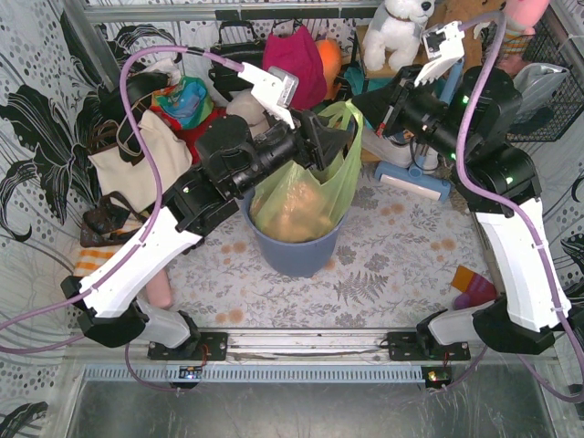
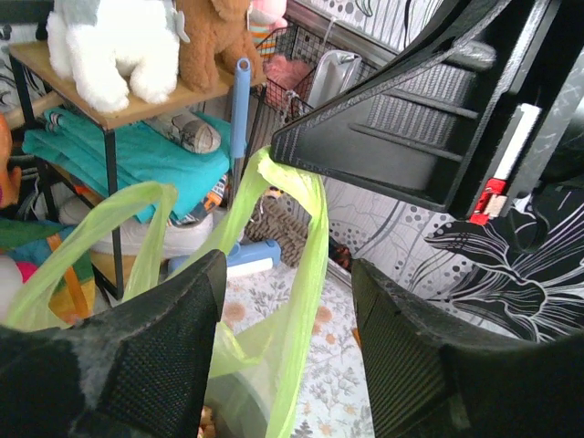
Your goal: Tie the trash bag
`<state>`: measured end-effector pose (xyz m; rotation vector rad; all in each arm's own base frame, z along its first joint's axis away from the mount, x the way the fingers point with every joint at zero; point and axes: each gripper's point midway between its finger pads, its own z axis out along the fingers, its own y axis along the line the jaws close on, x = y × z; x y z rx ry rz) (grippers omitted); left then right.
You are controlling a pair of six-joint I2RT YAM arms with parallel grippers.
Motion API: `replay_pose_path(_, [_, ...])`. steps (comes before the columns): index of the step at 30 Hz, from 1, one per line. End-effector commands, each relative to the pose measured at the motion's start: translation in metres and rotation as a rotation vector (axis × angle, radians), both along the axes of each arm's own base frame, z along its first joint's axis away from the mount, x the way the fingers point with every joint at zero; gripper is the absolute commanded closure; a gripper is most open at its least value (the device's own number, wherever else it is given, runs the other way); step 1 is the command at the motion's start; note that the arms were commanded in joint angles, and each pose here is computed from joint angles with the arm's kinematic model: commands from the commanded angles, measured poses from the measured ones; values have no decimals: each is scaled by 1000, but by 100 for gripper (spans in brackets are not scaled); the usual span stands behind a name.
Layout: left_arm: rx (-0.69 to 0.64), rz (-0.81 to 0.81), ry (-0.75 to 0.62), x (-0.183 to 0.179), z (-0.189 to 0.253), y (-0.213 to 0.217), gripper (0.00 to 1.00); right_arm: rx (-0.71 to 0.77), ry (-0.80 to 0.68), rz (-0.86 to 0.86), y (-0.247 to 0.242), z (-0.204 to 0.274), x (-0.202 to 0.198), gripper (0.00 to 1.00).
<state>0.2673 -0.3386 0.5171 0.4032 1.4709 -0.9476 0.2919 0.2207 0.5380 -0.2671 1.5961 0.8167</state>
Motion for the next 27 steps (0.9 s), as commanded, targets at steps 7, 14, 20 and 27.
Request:
replay_pose_path(7, [-74, 32, -302, 7, 32, -1, 24, 97, -86, 46, -7, 43, -31, 100])
replay_pose_path(14, [-97, -23, -450, -1, 31, -11, 6, 102, -75, 54, -6, 40, -32, 100])
replay_pose_path(20, [-135, -6, -503, 1, 39, -12, 6, 105, -78, 55, -7, 40, -34, 100])
replay_pose_path(27, [-141, 25, -519, 7, 44, -12, 18, 107, -80, 55, -8, 39, -36, 100])
